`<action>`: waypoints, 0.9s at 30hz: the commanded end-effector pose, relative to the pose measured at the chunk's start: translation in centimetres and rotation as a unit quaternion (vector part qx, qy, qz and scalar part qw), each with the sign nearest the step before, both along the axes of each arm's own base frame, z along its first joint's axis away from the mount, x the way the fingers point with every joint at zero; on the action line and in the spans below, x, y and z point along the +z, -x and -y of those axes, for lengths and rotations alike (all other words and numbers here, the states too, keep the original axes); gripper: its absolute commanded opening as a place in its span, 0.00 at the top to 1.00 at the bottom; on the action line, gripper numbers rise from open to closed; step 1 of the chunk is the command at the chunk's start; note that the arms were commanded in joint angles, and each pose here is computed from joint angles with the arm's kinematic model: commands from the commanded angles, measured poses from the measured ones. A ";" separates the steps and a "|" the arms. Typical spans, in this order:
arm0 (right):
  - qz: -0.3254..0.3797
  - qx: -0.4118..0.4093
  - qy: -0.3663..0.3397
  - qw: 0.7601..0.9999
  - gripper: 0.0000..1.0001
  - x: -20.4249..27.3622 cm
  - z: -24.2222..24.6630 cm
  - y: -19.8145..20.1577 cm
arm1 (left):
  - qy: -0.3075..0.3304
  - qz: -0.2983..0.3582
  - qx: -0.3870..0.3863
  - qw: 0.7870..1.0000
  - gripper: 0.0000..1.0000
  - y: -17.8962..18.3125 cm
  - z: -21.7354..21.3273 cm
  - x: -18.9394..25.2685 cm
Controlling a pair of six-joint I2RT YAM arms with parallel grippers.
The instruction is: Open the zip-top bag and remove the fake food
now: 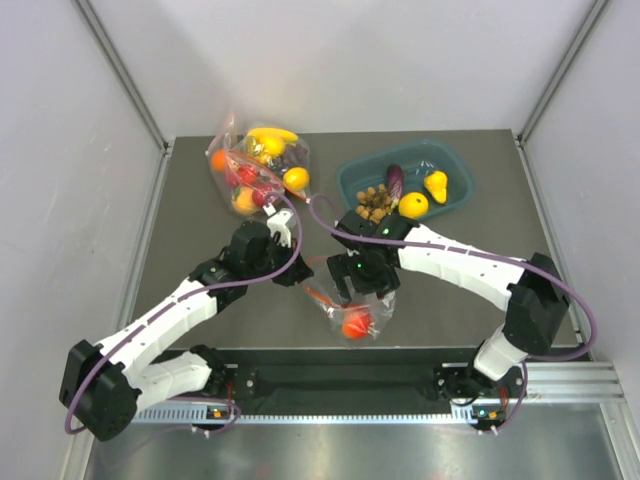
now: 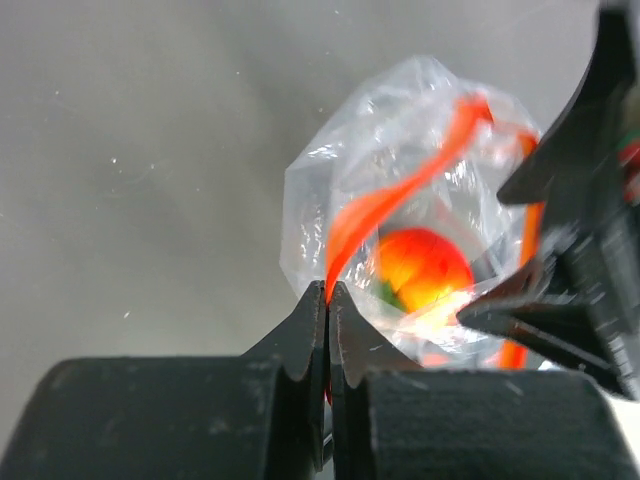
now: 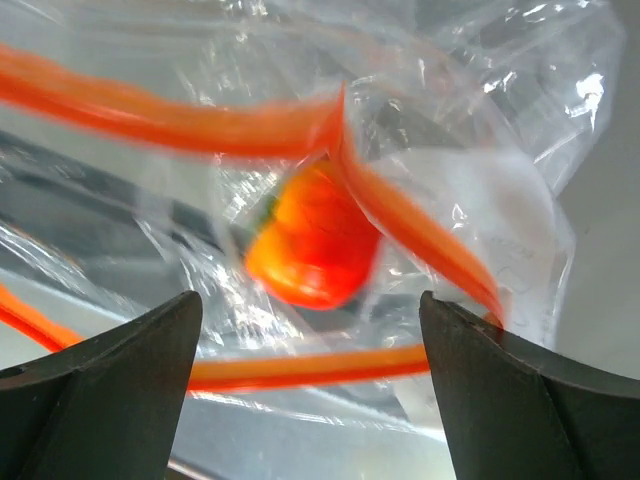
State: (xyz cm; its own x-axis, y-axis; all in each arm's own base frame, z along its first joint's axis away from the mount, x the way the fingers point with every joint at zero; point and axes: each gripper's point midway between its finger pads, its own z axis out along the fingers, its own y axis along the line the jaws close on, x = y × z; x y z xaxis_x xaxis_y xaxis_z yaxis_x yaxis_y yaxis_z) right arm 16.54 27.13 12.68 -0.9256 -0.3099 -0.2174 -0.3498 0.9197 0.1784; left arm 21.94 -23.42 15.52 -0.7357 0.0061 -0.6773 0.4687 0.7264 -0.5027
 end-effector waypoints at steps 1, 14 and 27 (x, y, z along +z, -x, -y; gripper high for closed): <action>-0.030 0.020 0.017 0.999 0.11 -0.3 1.3 3.1 | 0.029 0.046 0.003 0.999 1.00 -1.3 0.9 2.8; -0.038 0.058 -0.039 0.997 0.11 -1.4 -4.4 4.6 | 0.035 0.038 -0.009 0.999 1.00 -0.6 1.2 2.2; -0.029 0.088 -0.050 0.994 0.11 -2.1 -7.0 3.3 | 0.043 0.035 -0.021 0.998 1.00 1.3 0.6 1.4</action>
State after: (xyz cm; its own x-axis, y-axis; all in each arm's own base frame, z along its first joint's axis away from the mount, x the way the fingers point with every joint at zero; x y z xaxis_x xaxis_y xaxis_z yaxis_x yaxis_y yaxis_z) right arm 13.38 32.61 10.90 -0.8914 -0.4154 -0.1813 -0.4509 0.8534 0.2615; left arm 20.92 -23.67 16.16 -0.7147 -0.0110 -0.6993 0.4992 0.6922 -0.5211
